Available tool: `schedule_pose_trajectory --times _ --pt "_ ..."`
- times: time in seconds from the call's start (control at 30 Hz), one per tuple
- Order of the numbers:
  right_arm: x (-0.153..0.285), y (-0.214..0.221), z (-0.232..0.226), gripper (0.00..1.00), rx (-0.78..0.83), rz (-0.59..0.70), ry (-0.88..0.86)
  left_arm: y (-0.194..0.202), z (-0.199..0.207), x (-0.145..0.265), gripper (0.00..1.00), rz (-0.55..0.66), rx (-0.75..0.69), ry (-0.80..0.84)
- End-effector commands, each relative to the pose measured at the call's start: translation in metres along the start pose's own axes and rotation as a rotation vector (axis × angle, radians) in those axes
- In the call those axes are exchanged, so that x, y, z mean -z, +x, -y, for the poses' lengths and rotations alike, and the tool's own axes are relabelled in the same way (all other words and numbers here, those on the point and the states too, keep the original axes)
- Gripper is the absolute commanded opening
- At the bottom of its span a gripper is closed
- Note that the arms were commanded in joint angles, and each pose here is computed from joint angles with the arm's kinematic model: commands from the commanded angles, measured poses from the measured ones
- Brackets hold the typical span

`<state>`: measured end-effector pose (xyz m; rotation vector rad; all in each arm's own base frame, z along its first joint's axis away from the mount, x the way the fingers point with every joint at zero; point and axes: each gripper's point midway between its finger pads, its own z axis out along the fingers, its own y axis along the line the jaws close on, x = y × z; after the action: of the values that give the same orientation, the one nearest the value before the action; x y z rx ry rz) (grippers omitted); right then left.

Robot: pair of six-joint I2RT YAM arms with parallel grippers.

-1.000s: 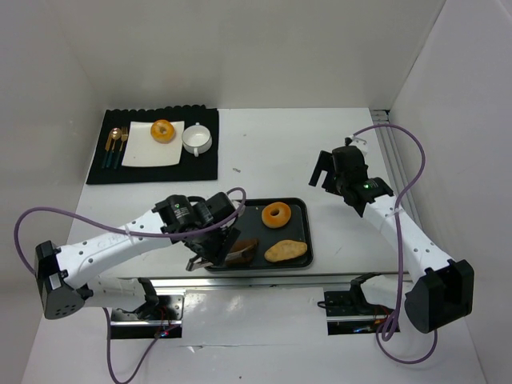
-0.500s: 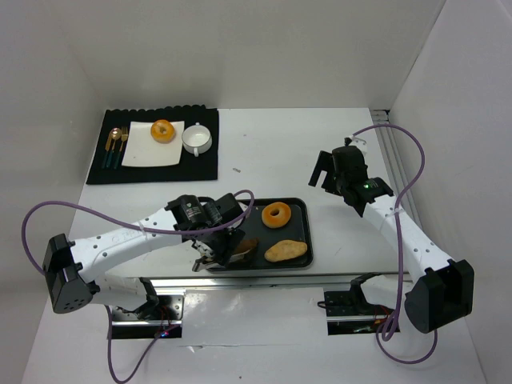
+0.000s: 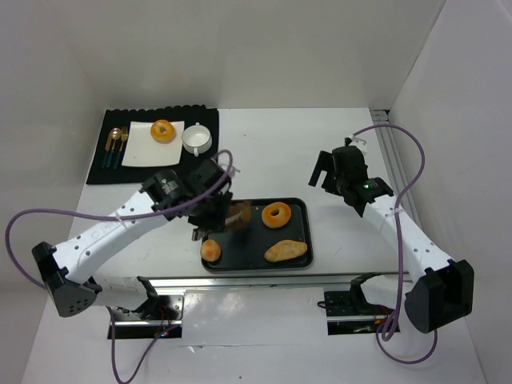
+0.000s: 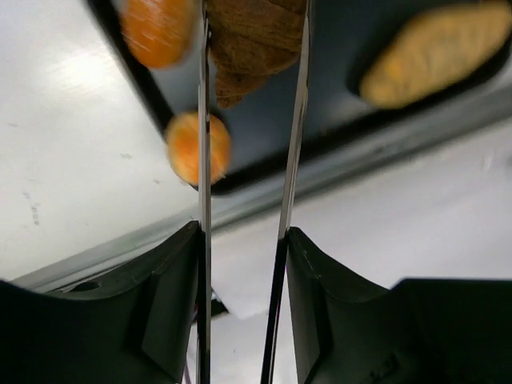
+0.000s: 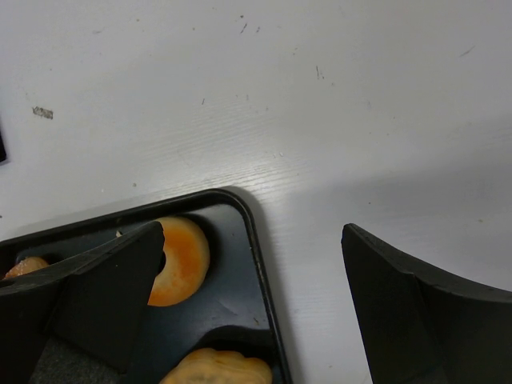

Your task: Place the bread

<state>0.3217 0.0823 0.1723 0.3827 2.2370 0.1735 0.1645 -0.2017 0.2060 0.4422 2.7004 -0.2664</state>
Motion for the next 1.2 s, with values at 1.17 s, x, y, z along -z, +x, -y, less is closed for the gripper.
schedule_pose_trajectory --times 1.17 --pt "-0.024 -0.012 -0.022 0.99 0.001 0.004 -0.039 -0.198 -0.367 -0.049 0.62 0.463 0.922 -0.438"
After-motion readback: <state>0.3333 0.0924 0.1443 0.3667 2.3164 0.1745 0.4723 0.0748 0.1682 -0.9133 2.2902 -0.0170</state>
